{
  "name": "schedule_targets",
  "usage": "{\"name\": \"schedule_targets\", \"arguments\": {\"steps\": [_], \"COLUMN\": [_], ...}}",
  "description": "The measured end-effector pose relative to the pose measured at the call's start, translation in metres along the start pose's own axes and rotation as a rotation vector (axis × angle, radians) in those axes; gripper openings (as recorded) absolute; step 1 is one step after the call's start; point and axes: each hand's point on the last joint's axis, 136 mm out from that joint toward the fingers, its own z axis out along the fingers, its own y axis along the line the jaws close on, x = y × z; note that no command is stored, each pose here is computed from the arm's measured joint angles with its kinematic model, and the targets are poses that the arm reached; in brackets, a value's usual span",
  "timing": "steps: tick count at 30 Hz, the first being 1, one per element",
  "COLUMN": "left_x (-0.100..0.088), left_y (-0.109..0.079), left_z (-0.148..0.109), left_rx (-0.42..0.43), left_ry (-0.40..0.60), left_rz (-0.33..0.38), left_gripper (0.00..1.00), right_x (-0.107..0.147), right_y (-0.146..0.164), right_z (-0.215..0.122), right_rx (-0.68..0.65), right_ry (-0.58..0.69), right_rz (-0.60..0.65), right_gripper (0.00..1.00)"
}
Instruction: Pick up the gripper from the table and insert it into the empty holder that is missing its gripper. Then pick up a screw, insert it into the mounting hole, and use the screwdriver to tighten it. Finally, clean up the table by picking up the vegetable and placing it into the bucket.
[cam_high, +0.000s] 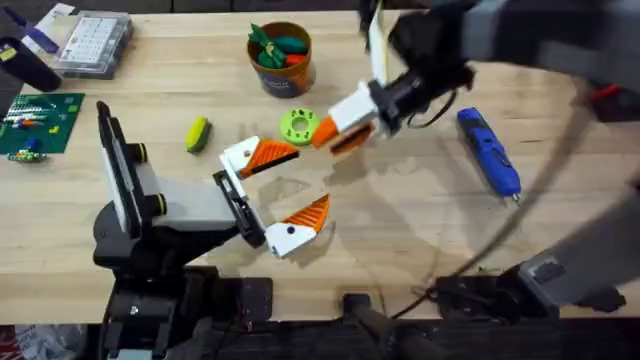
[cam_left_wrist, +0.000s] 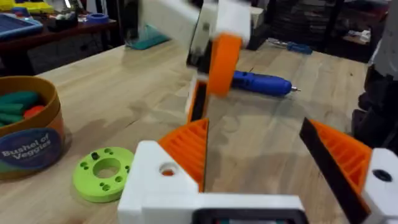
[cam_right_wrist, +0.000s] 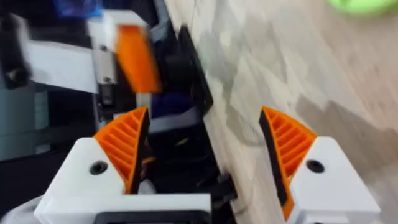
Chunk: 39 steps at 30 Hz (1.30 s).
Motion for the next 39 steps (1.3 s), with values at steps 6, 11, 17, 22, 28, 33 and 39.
{"name": "schedule_targets", "arguments": {"steps": [6, 11, 17, 22, 28, 33, 39], "left_x": [0.000, 0.000, 0.000, 0.000, 0.000, 0.000, 0.000], "left_y": [0.000, 0.000, 0.000, 0.000, 0.000, 0.000, 0.000], "left_z": [0.000, 0.000, 0.000, 0.000, 0.000, 0.000, 0.000], "left_rx": [0.000, 0.000, 0.000, 0.000, 0.000, 0.000, 0.000], "left_ry": [0.000, 0.000, 0.000, 0.000, 0.000, 0.000, 0.000], "left_rz": [0.000, 0.000, -0.001, -0.001, 0.000, 0.000, 0.000], "left_gripper": [0.986, 0.986, 0.986, 0.986, 0.986, 0.986, 0.986], "right_x": [-0.007, 0.005, 0.009, 0.013, 0.011, 0.006, 0.008], "right_y": [0.062, 0.058, 0.026, 0.006, -0.008, -0.013, -0.013], "right_z": [-0.036, -0.048, -0.040, -0.026, -0.005, 0.015, 0.029], "right_rx": [0.048, 0.058, 0.023, -0.028, -0.100, -0.154, -0.183], "right_ry": [-0.156, -0.274, -0.397, -0.434, -0.382, -0.334, -0.291], "right_rz": [-0.134, -0.114, -0.024, 0.067, 0.161, 0.202, 0.252], "right_gripper": [0.992, 0.992, 0.992, 0.992, 0.992, 0.992, 0.992]}}
